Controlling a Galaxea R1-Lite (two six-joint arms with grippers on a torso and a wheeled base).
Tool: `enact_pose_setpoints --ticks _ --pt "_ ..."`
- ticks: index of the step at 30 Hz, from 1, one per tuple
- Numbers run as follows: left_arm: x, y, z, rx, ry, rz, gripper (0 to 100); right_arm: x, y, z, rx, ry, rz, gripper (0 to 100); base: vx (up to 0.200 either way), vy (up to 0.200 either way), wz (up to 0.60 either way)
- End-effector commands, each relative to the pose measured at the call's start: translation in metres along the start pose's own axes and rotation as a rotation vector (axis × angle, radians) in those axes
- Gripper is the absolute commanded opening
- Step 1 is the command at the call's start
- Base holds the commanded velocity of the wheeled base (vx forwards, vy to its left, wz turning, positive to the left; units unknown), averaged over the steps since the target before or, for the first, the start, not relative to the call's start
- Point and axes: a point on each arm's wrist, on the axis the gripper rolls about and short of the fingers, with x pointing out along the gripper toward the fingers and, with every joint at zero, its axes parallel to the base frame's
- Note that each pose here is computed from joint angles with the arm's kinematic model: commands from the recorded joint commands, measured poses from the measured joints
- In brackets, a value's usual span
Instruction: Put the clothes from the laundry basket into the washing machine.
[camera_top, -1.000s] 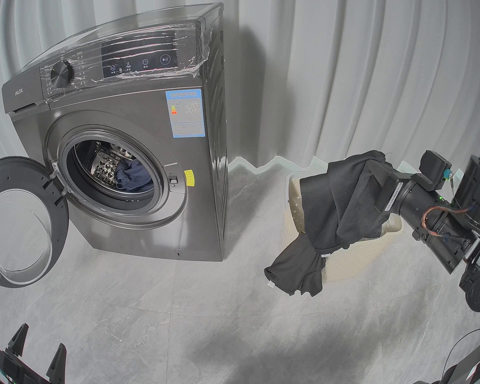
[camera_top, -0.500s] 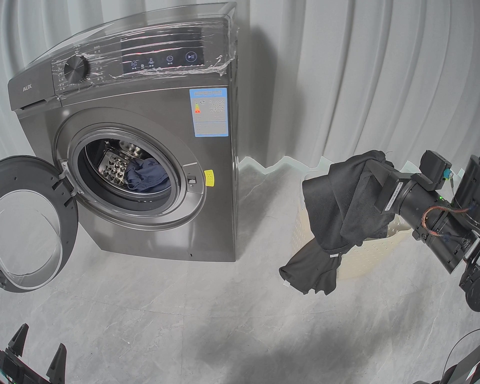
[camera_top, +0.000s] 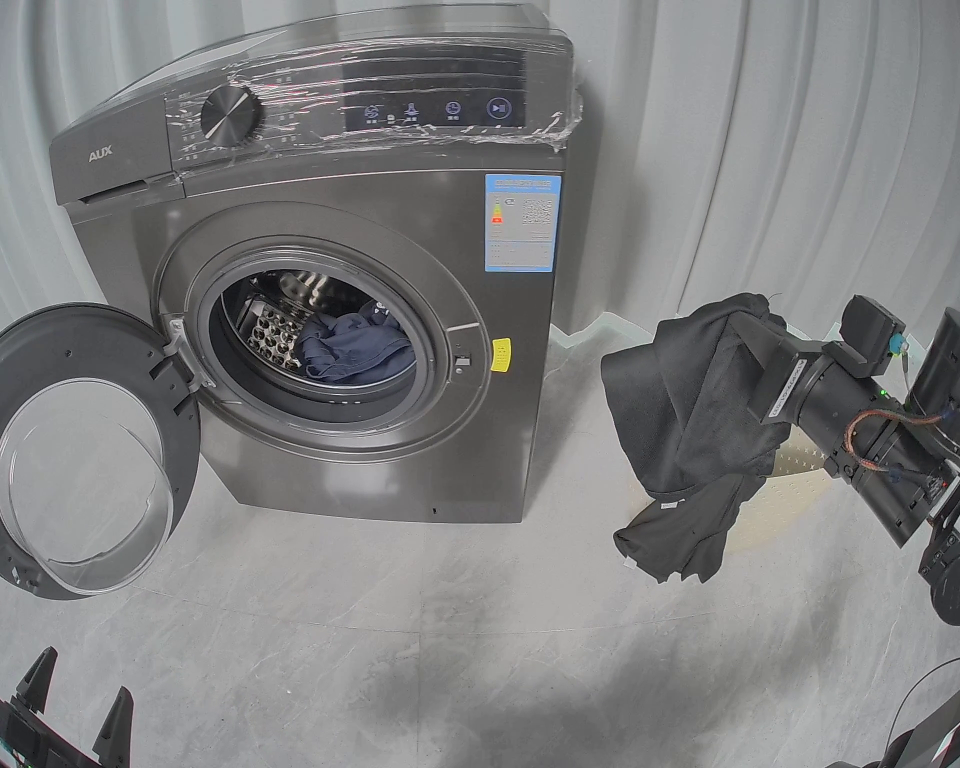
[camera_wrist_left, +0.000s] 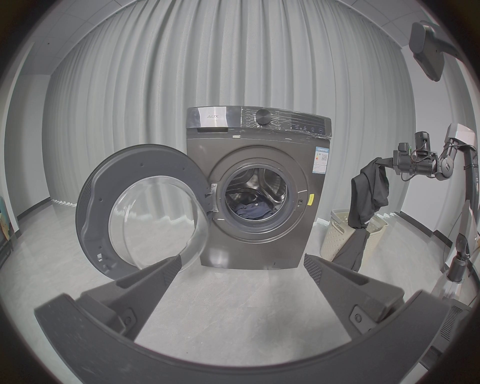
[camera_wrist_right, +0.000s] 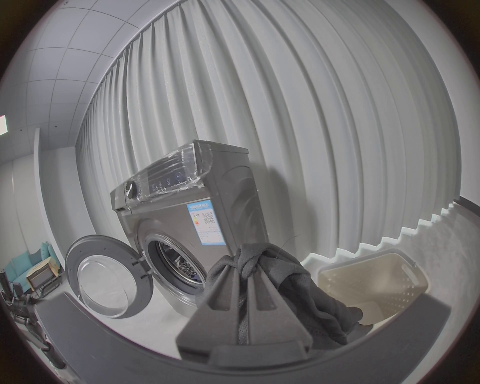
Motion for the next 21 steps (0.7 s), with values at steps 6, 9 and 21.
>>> enact_pose_setpoints --ticks 6,9,21 --pt "-0.0002 0.0002 -0.0045 0.001 -0.002 0.000 100 -0.0005 0.0020 -0.0008 0.003 -0.005 0.021 0 0.000 0.000 0.00" --pt "-0.0002 0.0002 -0.0045 0.000 -0.002 0.000 100 0.0001 0.0020 -0.0025 0.002 0.001 0.020 0 -0.200 0.000 0.00" --pt "-0.0002 0.0002 -0.0045 0.000 -0.002 0.000 100 0.0007 0.0020 -0.0041 0.001 0.005 0.019 0 -0.100 0.000 0.00"
